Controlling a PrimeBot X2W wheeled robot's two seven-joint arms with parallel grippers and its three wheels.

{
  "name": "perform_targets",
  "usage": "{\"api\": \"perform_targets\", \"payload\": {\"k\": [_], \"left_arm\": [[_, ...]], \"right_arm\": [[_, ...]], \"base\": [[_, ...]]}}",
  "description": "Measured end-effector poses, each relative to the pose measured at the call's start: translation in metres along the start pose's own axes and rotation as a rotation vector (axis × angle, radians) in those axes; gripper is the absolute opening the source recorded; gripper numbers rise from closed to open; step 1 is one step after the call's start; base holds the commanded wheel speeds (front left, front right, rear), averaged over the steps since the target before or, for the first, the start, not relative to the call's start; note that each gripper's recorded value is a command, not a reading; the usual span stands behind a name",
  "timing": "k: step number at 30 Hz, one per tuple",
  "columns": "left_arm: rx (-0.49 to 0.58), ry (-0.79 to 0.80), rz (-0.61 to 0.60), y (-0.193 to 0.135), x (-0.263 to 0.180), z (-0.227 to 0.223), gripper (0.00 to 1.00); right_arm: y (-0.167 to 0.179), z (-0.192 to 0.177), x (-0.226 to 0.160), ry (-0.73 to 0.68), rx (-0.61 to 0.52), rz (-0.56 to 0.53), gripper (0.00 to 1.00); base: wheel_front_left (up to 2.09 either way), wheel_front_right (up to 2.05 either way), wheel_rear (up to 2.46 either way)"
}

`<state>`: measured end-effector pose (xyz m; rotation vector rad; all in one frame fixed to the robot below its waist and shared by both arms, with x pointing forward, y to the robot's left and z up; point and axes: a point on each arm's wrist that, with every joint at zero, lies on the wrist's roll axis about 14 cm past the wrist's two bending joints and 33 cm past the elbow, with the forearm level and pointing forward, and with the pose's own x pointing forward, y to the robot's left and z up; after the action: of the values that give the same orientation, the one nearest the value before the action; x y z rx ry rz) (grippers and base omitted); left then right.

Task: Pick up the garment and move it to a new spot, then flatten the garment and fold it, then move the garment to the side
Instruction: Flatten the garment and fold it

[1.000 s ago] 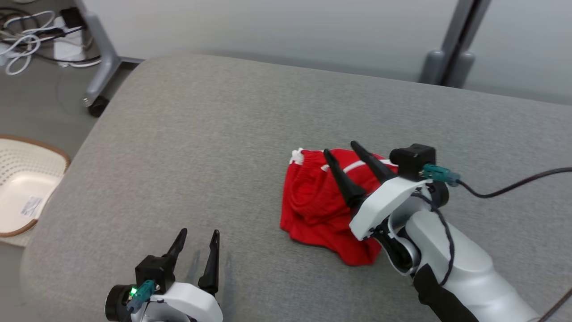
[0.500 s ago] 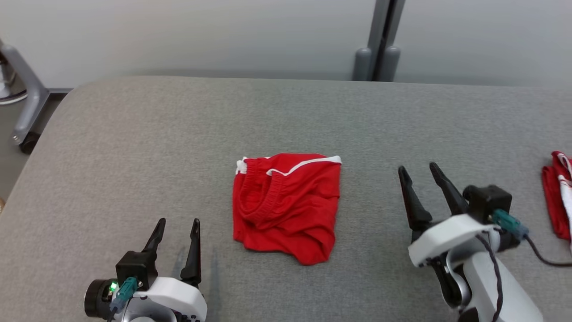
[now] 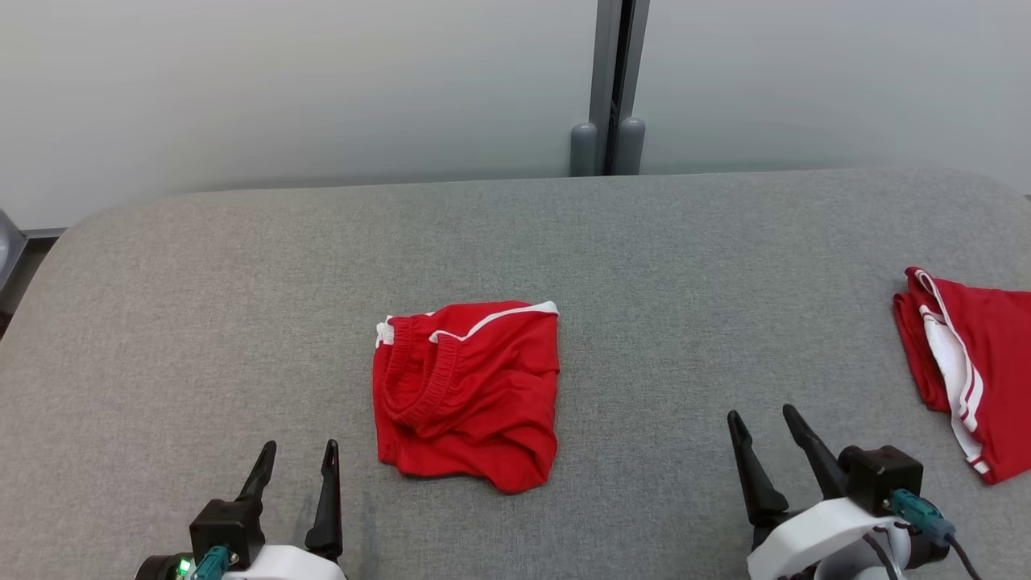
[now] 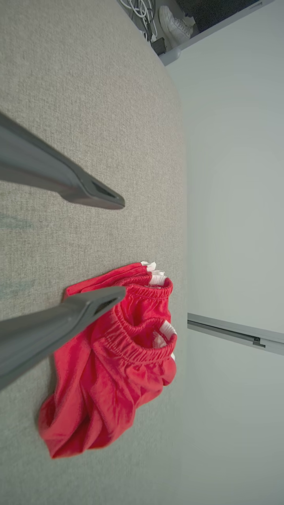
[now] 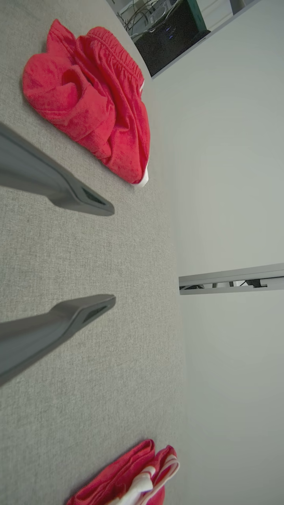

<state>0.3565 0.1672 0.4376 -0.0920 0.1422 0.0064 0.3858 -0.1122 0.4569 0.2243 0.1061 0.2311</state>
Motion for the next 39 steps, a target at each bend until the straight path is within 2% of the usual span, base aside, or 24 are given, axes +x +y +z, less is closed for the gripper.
{"api": "perform_targets", "payload": {"k": [5, 10, 14, 15, 17, 22, 31, 33, 39], "left_arm": [[-0.005, 0.003, -0.002, -0.001, -0.001, -0.001, 1.0], [-0.011, 0.009, -0.001, 0.0, -0.005, -0.003, 1.0], [-0.016, 0.012, 0.016, 0.006, -0.01, -0.005, 1.0], [-0.019, 0.015, 0.026, 0.009, -0.013, -0.006, 1.0], [-0.027, 0.019, 0.036, 0.011, -0.016, -0.007, 1.0], [-0.037, 0.027, 0.069, 0.02, -0.024, -0.01, 1.0], [-0.054, 0.048, 0.154, 0.042, -0.037, -0.017, 1.0], [-0.054, 0.054, 0.166, 0.045, -0.039, -0.019, 1.0], [-0.067, 0.065, 0.178, 0.046, -0.042, -0.022, 1.0]], "right_arm": [[0.006, -0.007, -0.005, 0.019, 0.003, 0.016, 1.0], [0.028, -0.005, 0.006, 0.018, -0.03, 0.092, 1.0], [0.065, -0.005, 0.019, 0.024, -0.044, 0.209, 1.0], [0.088, -0.005, 0.026, 0.03, -0.047, 0.283, 1.0], [0.11, -0.006, 0.034, 0.041, -0.043, 0.351, 1.0], [0.151, -0.01, 0.053, 0.084, -0.014, 0.472, 1.0], [0.186, -0.028, 0.081, 0.193, 0.003, 0.56, 1.0], [0.191, -0.033, 0.086, 0.226, 0.025, 0.564, 1.0], [0.198, -0.045, 0.093, 0.297, -0.002, 0.584, 1.0]], "base": [[0.0, 0.0, 0.0], [0.0, 0.0, 0.0], [0.0, 0.0, 0.0], [0.0, 0.0, 0.0], [0.0, 0.0, 0.0], [0.0, 0.0, 0.0], [0.0, 0.0, 0.0], [0.0, 0.0, 0.0], [0.0, 0.0, 0.0]]}}
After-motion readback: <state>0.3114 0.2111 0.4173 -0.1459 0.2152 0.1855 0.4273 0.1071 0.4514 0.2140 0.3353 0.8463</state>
